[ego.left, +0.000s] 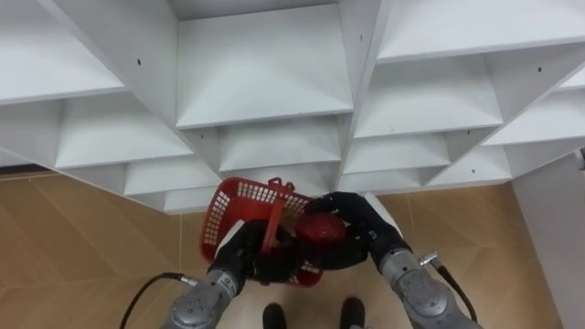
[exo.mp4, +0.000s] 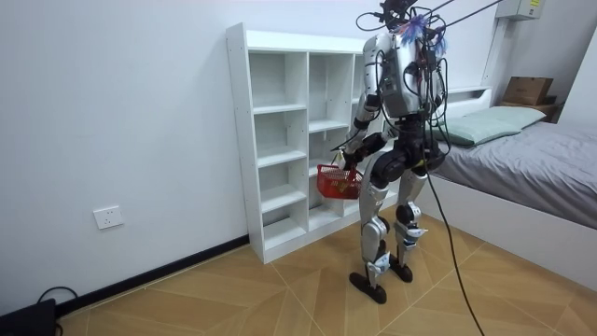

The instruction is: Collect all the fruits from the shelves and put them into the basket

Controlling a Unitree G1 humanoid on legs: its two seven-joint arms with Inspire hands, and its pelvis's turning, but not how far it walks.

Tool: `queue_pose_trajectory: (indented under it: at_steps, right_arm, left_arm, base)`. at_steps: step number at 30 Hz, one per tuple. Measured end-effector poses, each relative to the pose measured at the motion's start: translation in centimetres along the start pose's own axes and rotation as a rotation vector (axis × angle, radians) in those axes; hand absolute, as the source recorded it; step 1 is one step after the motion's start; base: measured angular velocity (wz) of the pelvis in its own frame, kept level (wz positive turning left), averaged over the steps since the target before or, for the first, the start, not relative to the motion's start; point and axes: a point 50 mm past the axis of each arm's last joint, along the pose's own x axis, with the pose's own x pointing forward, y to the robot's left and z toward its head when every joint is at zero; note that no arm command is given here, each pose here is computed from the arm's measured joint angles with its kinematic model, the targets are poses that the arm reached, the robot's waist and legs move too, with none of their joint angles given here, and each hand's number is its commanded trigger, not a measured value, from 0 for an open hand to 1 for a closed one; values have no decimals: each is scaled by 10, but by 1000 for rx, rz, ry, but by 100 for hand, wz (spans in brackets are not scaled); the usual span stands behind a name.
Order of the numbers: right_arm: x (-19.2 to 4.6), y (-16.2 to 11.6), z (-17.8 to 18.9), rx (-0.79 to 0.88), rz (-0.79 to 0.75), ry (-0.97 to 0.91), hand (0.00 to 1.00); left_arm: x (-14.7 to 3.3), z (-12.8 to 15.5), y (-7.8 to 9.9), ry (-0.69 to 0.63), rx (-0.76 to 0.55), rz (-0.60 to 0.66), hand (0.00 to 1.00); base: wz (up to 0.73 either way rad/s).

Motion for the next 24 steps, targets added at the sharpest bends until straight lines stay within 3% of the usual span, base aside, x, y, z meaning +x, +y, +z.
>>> queue_pose_trajectory:
  at_steps: [3, 4, 5, 7, 9, 11, 24]
  right_arm:
    - [1, 1, 1, 8, -3, -4, 100]
    - [1, 1, 1, 9, -4, -5, 95]
    - [1, 0, 2, 9, -5, -6, 75]
    - [2, 0, 2, 8, -5, -8, 64]
    - [2, 0, 1, 7, -5, -1, 18]
    - [2, 0, 0, 7, -7, 5, 0]
    - [1, -2, -1, 19, 15, 6, 0]
  left_arm:
    - [0, 3, 0, -14, 1, -2, 100]
    - [0, 4, -1, -20, 2, -4, 100]
    - [0, 5, -1, -22, 3, -5, 100]
    - [0, 5, -1, -25, 3, -5, 100]
    - [0, 5, -3, -23, 8, -13, 100]
    - [0, 4, -4, -20, 11, -25, 100]
    - [-1, 4, -7, -16, 14, -54, 100]
  base:
    - [0]
    - [0]
    - [0]
    - [0]
    - [0]
    - [0]
    - [0]
